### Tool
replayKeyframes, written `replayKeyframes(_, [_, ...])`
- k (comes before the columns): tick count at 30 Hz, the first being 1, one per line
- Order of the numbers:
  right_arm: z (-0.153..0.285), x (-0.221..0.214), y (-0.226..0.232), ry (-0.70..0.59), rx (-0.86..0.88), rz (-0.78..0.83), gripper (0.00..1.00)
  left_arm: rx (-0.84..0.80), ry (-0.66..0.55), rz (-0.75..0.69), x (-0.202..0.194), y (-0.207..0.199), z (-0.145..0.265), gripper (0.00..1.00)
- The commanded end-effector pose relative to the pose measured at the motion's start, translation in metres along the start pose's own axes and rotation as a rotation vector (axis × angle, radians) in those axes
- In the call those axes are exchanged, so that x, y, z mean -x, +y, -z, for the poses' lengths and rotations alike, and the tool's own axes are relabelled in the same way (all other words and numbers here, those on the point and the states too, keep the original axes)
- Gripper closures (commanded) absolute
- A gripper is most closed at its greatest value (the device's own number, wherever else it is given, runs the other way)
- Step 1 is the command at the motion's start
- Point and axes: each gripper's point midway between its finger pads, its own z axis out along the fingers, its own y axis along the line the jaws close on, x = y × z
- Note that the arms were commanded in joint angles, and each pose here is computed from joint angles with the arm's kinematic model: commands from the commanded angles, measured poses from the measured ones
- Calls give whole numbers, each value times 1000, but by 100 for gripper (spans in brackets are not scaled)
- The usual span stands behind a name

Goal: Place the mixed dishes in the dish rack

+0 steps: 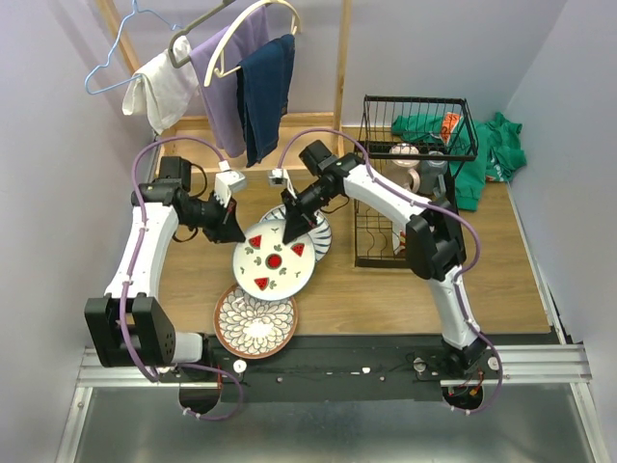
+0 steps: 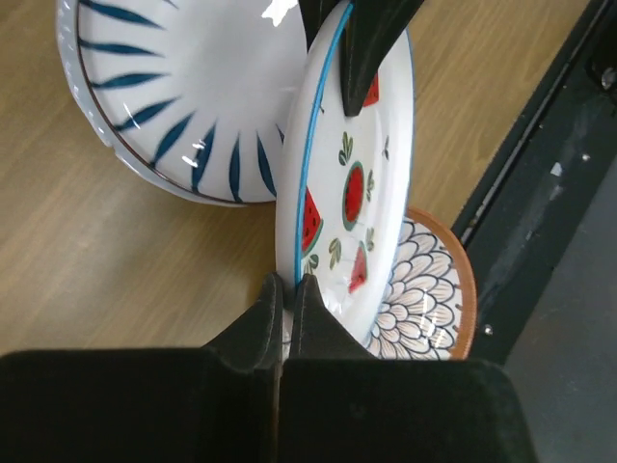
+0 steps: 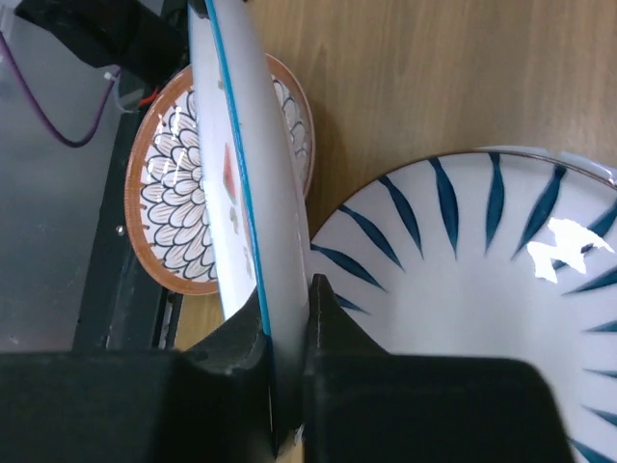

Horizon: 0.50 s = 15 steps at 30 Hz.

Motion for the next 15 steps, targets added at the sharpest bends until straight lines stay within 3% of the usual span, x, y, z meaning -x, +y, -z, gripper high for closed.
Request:
replayKeyframes(1, [6,23,17,-48,15,15,99,58,-131,-72,32,7,3,78])
replayKeyframes(3, [12,27,16,-35,-42,14,99,116,-170,-49,44,11,9,59])
replayKeyframes(4, [24,36,20,-41,-77,32,100,190,-232,-114,61,14,22,49])
replayKeyframes(6, [39,39,22,-40,-136,35,100,265,-313,-142,81,11,39,42])
replayKeyframes(7, [59,53,29,-71,-187,52,99,333,-400,-216,103,6,58,33])
replayKeyframes(10, [98,70,26,-129,-339,8,100,519,-585,-236,138,5,100,19])
replayKeyframes(15, [203,104,36,-258,-736,-30,100,599,-688,-305,150,0,119,19])
